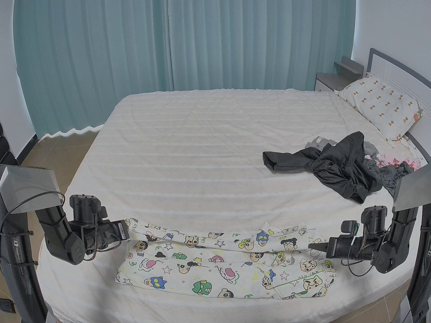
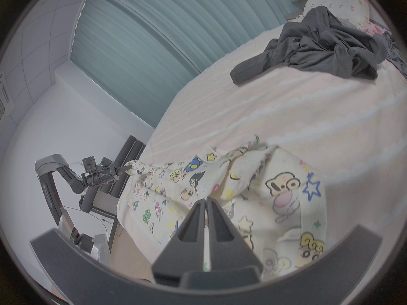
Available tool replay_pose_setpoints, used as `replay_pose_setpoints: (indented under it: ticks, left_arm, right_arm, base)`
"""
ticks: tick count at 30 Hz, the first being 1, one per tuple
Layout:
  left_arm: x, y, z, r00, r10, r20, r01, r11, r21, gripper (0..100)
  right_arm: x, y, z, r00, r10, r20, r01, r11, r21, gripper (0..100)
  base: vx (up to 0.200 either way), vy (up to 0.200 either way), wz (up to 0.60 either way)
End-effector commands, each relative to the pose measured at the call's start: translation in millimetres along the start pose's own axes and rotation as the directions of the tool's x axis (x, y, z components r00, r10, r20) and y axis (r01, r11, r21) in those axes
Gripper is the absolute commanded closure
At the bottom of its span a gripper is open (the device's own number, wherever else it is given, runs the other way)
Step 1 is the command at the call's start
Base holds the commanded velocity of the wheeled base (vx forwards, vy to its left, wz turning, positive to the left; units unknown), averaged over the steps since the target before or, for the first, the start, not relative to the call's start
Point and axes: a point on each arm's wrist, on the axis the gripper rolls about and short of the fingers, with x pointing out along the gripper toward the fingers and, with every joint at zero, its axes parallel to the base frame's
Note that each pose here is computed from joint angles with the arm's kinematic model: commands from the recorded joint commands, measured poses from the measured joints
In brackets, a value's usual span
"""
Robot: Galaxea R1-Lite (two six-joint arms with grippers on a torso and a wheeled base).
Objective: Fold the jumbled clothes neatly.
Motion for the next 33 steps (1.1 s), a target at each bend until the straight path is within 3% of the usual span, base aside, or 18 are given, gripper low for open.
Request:
replay_pose_setpoints:
  ticks: [1,8,9,20,33]
  left_arm:
    - [-1.0,2.0,-10.8,0.999,0.008,-0.043,-0.008,1.0,0.001,100]
    - [3.0,7.1,-18.2,0.997,0.021,-0.068,-0.022,1.0,-0.008,100]
    - [2.9,7.5,-17.9,0.998,0.022,-0.066,-0.022,1.0,-0.009,100]
    - [9.9,12.2,-33.6,0.999,0.011,-0.038,-0.011,1.0,-0.01,100]
    - [8.7,12.1,-33.7,0.999,0.011,-0.038,-0.011,1.0,-0.011,100]
  right_arm:
    - [1.7,-4.2,-11.2,0.999,-0.013,-0.046,0.014,1.0,0.018,100]
    - [3.6,-8.7,-17.4,0.997,-0.027,-0.067,0.029,0.999,0.028,100]
    - [3.6,-8.6,-17.2,0.997,-0.026,-0.066,0.028,0.999,0.027,0]
    - [6.1,-5.3,-5.3,1.0,-0.013,0.016,0.013,0.999,-0.034,0]
    - [12.4,4.6,21.9,0.994,0.017,0.105,-0.006,0.995,-0.103,0]
  base:
    - [0.0,0.0,0.0]
    - [0.0,0.0,0.0]
    - [0.0,0.0,0.0]
    - [0.0,0.0,0.0]
    - [0.0,0.0,0.0]
